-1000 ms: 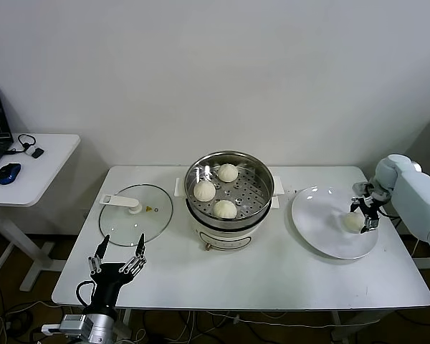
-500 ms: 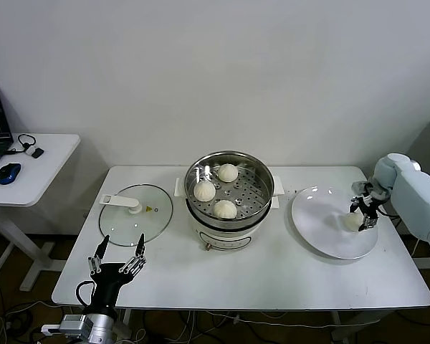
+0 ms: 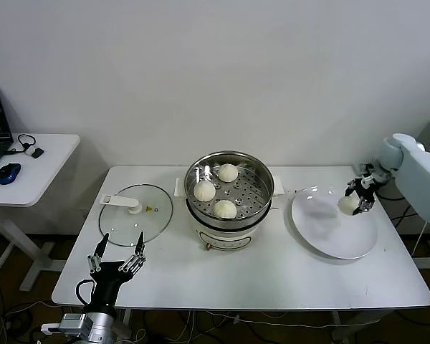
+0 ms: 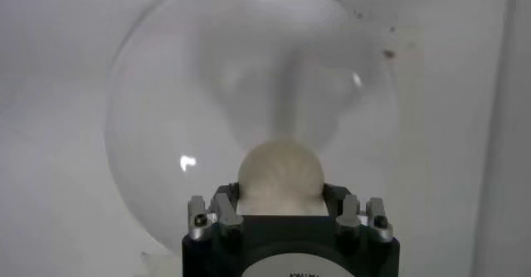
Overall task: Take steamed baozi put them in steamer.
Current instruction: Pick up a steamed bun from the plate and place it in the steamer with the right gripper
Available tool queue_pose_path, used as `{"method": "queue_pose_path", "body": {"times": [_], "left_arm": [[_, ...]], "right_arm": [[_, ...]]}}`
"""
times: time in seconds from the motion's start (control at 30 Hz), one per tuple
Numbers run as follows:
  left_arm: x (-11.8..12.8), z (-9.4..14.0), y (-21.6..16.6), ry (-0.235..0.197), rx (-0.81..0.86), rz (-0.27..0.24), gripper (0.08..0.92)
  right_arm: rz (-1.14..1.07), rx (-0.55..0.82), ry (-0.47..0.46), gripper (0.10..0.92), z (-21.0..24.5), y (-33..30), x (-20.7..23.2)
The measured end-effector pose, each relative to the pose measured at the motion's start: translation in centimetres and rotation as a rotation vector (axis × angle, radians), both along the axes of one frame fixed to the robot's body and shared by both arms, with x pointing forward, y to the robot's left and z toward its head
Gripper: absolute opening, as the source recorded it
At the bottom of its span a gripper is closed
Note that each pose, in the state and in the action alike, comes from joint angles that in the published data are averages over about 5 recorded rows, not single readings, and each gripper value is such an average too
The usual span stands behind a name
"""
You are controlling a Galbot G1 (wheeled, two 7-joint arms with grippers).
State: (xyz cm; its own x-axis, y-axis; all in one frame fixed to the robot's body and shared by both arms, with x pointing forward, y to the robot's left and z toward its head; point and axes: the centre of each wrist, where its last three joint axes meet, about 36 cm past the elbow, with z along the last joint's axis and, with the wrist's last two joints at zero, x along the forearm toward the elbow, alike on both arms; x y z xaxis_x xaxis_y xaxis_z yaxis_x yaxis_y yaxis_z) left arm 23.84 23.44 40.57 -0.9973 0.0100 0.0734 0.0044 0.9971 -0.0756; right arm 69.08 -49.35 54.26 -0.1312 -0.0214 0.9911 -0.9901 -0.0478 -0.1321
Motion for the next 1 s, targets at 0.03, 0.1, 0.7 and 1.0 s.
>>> {"method": "queue_pose_path", "body": {"times": [0.03, 0.1, 0.7, 1.0], "left_arm": [[0.0, 0.0, 0.0, 0.000, 0.000, 0.000, 0.823], [0.0, 0.0, 0.0, -0.001, -0.002, -0.001, 0.823], [0.5, 0.4, -0.9, -0.020, -0.008, -0.010, 0.823], [0.7, 0.8, -1.1, -0.035, -0.004, -0.002, 0.823]], "right_arm": [[0.005, 0.008, -0.008, 0.670, 0.9, 0.4, 0.2], [0.017, 0.024, -0.025, 0.670, 2.6, 1.3, 0.7], [0.135, 0.178, -0.127, 0.670, 17.8, 12.6, 3.5], [0.186, 0.227, -0.107, 0.670, 19.8, 20.7, 4.8]]}}
